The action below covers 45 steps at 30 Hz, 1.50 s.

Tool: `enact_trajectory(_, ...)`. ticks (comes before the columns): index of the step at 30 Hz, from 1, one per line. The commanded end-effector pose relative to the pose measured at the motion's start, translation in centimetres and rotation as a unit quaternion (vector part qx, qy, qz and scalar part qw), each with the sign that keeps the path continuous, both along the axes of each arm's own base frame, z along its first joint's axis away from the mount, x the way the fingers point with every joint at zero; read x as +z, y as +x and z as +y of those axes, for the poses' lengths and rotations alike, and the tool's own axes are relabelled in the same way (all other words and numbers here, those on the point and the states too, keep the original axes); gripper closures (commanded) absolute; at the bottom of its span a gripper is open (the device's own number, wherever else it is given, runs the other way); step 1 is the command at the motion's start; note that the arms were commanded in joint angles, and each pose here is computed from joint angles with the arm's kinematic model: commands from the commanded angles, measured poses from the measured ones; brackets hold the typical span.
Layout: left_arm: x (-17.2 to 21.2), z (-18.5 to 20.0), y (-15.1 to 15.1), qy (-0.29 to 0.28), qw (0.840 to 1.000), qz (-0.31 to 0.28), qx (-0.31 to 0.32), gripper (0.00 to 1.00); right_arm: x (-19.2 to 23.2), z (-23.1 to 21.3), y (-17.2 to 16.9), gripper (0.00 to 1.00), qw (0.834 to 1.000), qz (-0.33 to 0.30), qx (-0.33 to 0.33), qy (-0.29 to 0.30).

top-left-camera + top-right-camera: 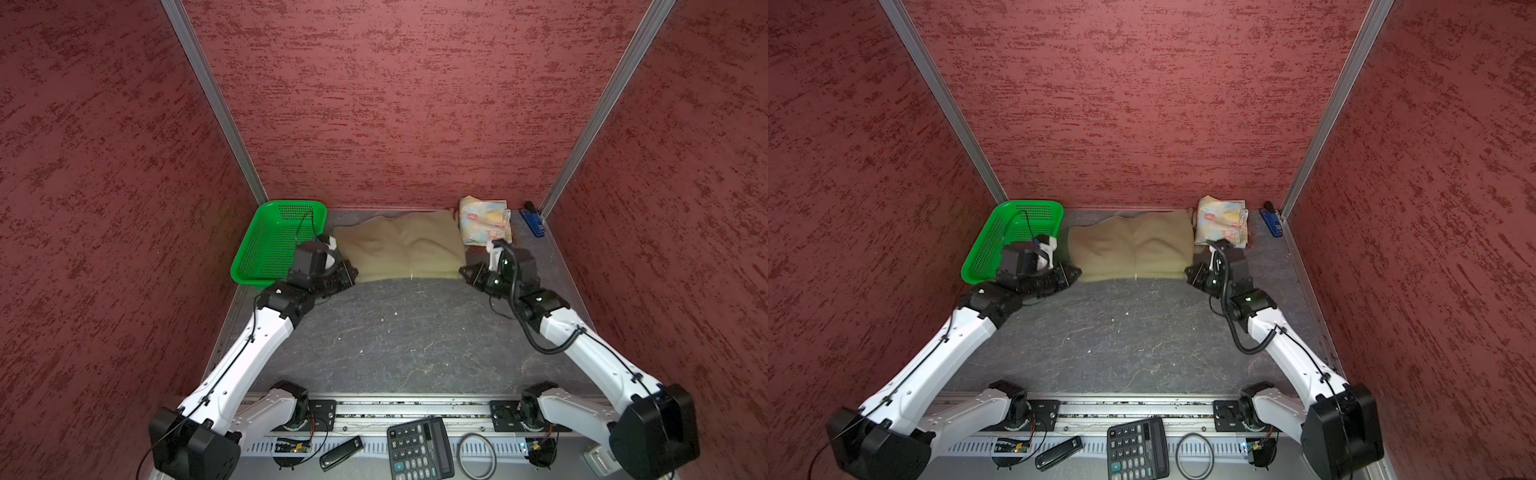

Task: Fold and stack the skirts

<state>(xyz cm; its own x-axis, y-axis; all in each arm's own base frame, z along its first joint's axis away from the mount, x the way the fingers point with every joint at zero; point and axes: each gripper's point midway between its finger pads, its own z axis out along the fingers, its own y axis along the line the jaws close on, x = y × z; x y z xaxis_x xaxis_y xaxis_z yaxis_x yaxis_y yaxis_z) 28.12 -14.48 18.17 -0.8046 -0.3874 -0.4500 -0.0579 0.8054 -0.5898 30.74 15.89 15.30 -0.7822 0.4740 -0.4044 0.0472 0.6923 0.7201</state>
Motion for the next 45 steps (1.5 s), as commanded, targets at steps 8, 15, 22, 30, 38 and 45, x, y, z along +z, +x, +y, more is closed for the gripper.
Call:
enact_trajectory(8,-13.6,2.5,-6.0,0.063,0.99,0.107,0.07,0.92,-10.2,-2.2,-2.9,1.0,0.993,0.094,-0.016,-0.065)
enact_trajectory(15,-12.1,3.6,-5.5,0.098,0.985,0.115,0.089,0.4,-8.2,-2.8,-0.9,1.0,0.992,0.066,-0.013,-0.111)
enact_trajectory(22,-12.4,3.3,-4.4,0.099,0.979,0.148,0.098,0.35,-6.5,-2.8,0.2,1.0,0.989,0.043,0.004,-0.139)
enact_trajectory(30,-14.8,1.2,-0.8,0.079,0.977,0.178,0.086,0.47,-5.2,-1.4,0.3,1.0,0.985,0.015,0.065,-0.159)
enact_trajectory(38,-16.2,0.6,2.5,0.086,0.976,0.181,0.084,0.54,-5.8,-0.6,-2.4,1.0,0.977,0.057,0.106,-0.176)
enact_trajectory(45,-15.3,3.0,3.4,0.098,0.975,0.174,0.102,0.54,-7.2,-3.1,-5.0,0.41,0.966,0.117,0.071,-0.217)
